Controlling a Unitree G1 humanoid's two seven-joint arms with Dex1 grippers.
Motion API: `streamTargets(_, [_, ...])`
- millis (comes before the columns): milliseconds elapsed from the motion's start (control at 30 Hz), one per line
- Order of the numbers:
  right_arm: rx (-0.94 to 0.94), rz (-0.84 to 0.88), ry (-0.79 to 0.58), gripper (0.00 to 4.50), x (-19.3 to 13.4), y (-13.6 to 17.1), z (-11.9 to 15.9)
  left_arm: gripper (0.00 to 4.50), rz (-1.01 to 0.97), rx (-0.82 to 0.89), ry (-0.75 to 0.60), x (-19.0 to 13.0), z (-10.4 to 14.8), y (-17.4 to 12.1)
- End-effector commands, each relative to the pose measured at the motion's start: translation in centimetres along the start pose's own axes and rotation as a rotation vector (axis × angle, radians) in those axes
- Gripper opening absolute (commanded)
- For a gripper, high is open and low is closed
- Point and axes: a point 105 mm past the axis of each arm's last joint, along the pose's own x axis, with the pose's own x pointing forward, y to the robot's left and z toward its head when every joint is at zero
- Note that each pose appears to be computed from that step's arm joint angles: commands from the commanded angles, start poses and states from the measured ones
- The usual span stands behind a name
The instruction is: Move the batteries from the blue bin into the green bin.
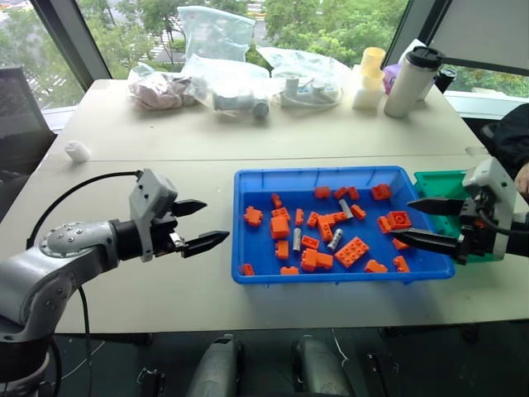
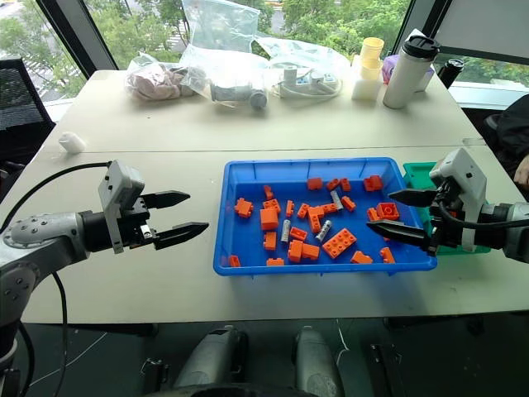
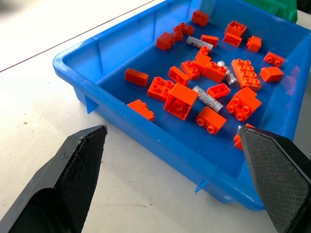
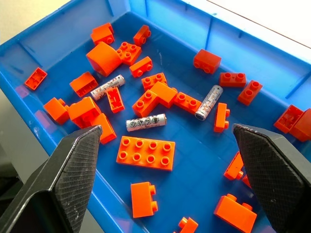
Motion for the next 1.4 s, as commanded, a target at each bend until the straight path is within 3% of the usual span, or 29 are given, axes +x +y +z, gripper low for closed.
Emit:
streamTargets(33, [-0.026, -0.011, -0.031, 4.43, -0.2, -0.1, 0.7, 4.50, -0.003, 0.050, -0.032, -0.5, 1.1, 0.1])
streamTargets(433, [-0.025, -0.024, -0.040, 4.43, 0.0, -0.2, 0.6, 4.50, -0.021, 0.042, -0.026, -0.4, 1.2, 0.2])
streamTargets(933, [-0.060, -0.023, -0.026, 4.43, 0.1, -0.9, 1.4, 4.50, -0.068, 0.154, 0.101, -2.1, 1.9, 1.4])
streamTargets(1200, [-0.242, 0.248, -0.039, 4.43, 5.6, 2.2, 4.4, 4.50, -0.234, 0.238, 0.210, -1.5, 1.5, 0.0])
streamTargets(1400, [-0.335, 0.471, 0.038, 4.43, 10.8, 4.4, 4.1, 4.50, -0.250, 0.309, 0.225, -1.5, 2.2, -0.2])
